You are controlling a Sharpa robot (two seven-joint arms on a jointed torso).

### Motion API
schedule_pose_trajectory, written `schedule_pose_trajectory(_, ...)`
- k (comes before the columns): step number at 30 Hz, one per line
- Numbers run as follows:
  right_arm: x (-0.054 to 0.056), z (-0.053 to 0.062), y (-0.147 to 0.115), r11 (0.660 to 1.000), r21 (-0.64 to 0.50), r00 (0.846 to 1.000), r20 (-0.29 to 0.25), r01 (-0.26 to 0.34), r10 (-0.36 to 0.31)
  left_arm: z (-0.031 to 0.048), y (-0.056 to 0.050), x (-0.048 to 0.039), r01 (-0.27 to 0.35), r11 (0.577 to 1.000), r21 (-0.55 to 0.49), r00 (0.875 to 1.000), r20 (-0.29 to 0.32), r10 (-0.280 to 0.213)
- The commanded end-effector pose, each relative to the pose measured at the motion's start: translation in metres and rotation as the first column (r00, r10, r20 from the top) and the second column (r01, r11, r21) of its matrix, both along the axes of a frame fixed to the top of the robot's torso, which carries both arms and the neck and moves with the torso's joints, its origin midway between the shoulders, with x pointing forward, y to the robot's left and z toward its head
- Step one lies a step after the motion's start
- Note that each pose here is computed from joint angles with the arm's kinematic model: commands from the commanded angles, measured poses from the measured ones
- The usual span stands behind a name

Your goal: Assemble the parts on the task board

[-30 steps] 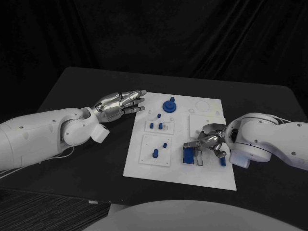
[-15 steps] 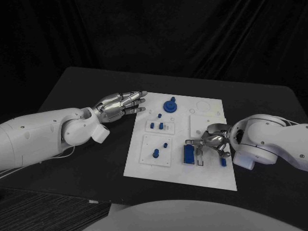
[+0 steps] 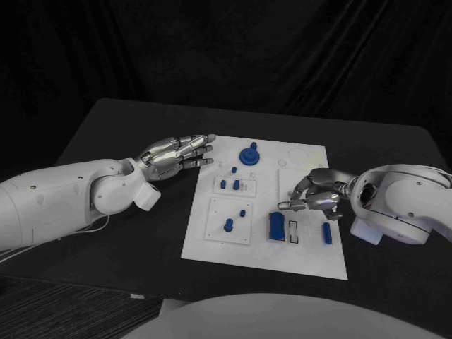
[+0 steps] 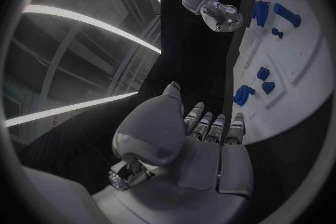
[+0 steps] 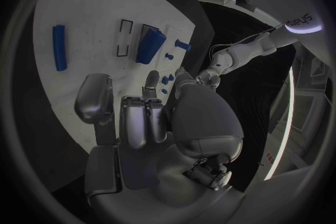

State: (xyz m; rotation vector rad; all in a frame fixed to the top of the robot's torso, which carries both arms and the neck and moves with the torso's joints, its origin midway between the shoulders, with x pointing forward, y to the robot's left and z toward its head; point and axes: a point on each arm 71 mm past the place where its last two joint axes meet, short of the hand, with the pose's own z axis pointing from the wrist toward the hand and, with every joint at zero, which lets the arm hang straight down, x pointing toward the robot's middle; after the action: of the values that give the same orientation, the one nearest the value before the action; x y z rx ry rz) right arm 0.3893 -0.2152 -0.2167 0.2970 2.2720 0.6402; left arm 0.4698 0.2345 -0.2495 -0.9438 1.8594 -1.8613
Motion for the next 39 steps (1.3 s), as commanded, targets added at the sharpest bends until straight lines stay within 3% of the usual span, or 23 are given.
schedule_pose_trajectory(1, 0.000, 0.008, 0.007, 0.994, -0.026, 0.985, 0.134, -0.106, 0.109, 0.0002, -0.002, -0.0012, 0.010, 1.000, -0.020, 1.000, 0.000, -0.010)
schedule_pose_trajectory(6, -0.004, 0.003, 0.012, 0.982, -0.084, 0.973, 0.139, -0.171, 0.182, -0.0002, -0.001, -0.0017, 0.009, 1.000, -0.020, 1.000, -0.001, -0.009)
schedule_pose_trajectory(17, -0.011, -0.014, 0.018, 0.962, -0.144, 0.962, 0.110, -0.234, 0.250, -0.0003, 0.000, -0.0026, 0.010, 1.000, -0.021, 1.000, -0.003, -0.010)
schedule_pose_trajectory(39, -0.010, -0.025, 0.020, 0.956, -0.171, 0.962, 0.098, -0.238, 0.256, -0.0006, -0.001, -0.0030, 0.013, 1.000, -0.020, 1.000, -0.006, -0.014)
